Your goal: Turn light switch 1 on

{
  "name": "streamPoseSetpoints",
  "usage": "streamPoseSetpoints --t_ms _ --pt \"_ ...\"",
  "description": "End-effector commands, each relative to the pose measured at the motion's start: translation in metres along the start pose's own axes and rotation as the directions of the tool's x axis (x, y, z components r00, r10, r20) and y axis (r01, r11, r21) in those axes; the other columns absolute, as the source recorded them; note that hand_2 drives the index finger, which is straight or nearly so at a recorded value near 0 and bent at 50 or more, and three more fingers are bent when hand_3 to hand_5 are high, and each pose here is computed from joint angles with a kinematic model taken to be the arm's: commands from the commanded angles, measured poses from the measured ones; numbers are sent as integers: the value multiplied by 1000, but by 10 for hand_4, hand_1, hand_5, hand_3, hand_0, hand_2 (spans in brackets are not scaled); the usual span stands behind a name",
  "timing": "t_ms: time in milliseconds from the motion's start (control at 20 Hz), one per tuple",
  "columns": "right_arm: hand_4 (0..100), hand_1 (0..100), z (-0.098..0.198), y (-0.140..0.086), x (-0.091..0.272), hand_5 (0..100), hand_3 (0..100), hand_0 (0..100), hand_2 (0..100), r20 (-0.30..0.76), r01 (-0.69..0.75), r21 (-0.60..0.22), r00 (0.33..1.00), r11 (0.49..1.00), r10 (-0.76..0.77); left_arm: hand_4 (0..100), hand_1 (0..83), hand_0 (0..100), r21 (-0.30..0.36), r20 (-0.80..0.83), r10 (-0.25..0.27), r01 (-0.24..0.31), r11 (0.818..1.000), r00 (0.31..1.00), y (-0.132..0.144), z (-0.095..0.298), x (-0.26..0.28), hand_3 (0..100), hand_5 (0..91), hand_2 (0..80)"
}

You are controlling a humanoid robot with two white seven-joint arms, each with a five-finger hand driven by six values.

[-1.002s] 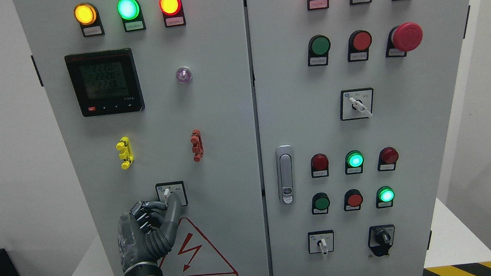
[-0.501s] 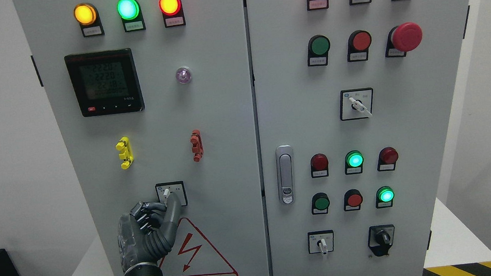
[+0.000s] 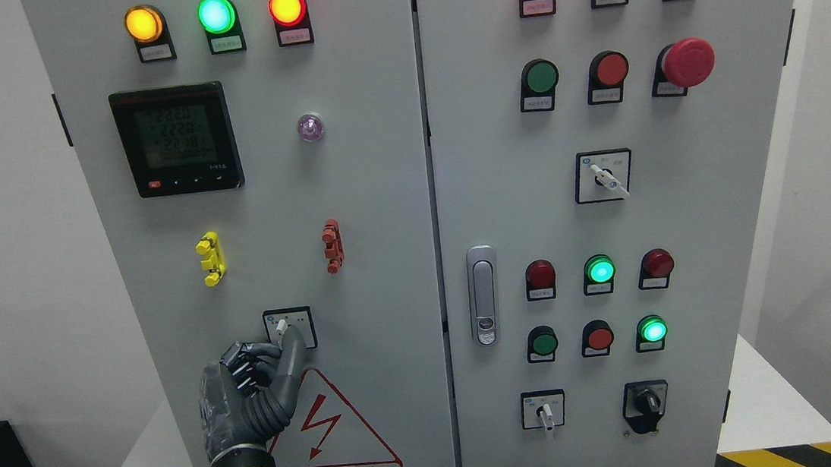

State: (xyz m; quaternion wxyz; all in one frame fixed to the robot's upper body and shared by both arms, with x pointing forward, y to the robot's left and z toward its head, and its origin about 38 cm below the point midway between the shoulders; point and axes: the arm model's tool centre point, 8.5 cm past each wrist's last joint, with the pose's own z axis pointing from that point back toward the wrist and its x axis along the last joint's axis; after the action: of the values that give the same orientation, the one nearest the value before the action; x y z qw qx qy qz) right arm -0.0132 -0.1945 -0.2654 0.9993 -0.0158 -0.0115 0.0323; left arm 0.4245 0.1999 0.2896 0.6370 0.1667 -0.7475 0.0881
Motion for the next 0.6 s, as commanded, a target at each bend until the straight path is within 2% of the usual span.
streamPoseSetpoints --t_ms 0,551 --pt "0 0 0 0 0 0 0 0 0 -2 24 1 1000 1000 -24 921 568 626 -3 2 1 -1 1000 1000 -1 0 1 960 835 637" --pt "0 0 0 0 0 0 0 0 0 -2 24 1 1000 1000 -24 926 564 747 -8 2 3 -3 1000 1000 -2 1 1 967 842 645"
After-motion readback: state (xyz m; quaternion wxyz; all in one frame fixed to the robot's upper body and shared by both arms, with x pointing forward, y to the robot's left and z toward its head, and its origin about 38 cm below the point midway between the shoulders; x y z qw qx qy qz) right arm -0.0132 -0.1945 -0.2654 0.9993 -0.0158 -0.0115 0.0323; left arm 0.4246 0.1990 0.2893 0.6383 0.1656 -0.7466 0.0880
